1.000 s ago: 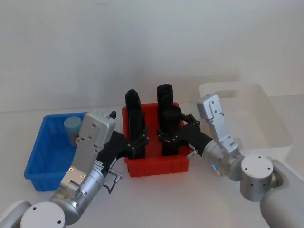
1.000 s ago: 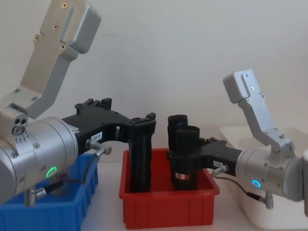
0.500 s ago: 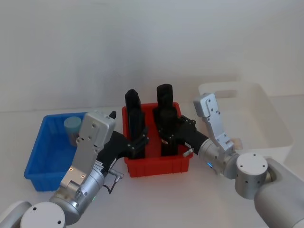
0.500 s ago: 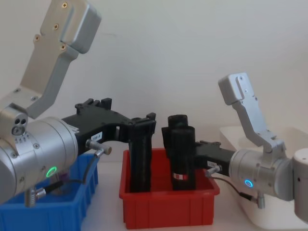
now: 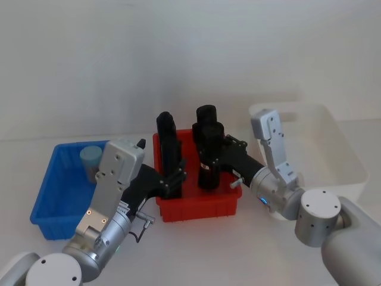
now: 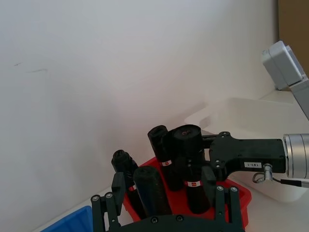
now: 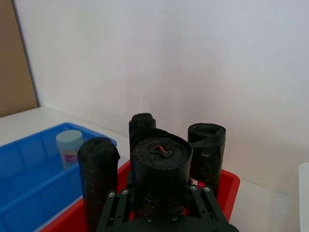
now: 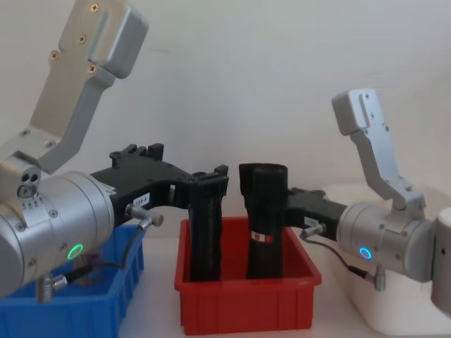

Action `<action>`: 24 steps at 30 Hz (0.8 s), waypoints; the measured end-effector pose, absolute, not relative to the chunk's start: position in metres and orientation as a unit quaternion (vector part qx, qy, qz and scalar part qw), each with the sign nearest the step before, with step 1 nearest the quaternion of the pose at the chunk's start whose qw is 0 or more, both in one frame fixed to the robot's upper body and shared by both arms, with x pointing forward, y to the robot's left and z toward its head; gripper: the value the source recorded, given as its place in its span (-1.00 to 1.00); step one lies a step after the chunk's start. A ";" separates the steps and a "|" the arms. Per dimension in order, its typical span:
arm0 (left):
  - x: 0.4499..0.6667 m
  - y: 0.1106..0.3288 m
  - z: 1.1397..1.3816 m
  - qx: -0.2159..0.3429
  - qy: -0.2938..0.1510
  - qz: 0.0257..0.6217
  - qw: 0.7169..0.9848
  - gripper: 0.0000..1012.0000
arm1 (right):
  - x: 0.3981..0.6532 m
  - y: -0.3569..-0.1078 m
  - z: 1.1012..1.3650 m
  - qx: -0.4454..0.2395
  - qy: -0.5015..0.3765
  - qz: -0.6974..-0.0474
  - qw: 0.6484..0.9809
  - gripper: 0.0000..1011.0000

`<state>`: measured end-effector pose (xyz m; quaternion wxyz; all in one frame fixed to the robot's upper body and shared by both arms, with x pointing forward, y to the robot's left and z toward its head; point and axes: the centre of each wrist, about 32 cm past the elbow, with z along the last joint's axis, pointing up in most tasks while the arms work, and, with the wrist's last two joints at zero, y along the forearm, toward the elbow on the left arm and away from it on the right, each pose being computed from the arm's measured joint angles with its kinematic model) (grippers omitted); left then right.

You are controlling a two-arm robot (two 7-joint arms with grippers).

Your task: Pick the cotton swabs from the blue box and place them into the white box.

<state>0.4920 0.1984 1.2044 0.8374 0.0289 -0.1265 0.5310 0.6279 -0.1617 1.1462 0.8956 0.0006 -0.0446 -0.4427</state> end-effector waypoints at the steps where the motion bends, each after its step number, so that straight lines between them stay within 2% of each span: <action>1: 0.492 0.198 1.204 0.029 -0.126 0.531 0.837 0.98 | 0.627 -0.162 1.148 0.004 -0.046 -0.443 0.895 0.01; 14: 0.492 0.198 1.204 0.029 -0.126 0.531 0.837 0.98 | 0.608 -0.169 1.182 0.057 -0.084 -0.457 0.884 0.01; 24: 0.492 0.198 1.204 0.029 -0.127 0.531 0.837 0.98 | 0.592 -0.181 1.205 0.069 -0.109 -0.486 0.864 0.01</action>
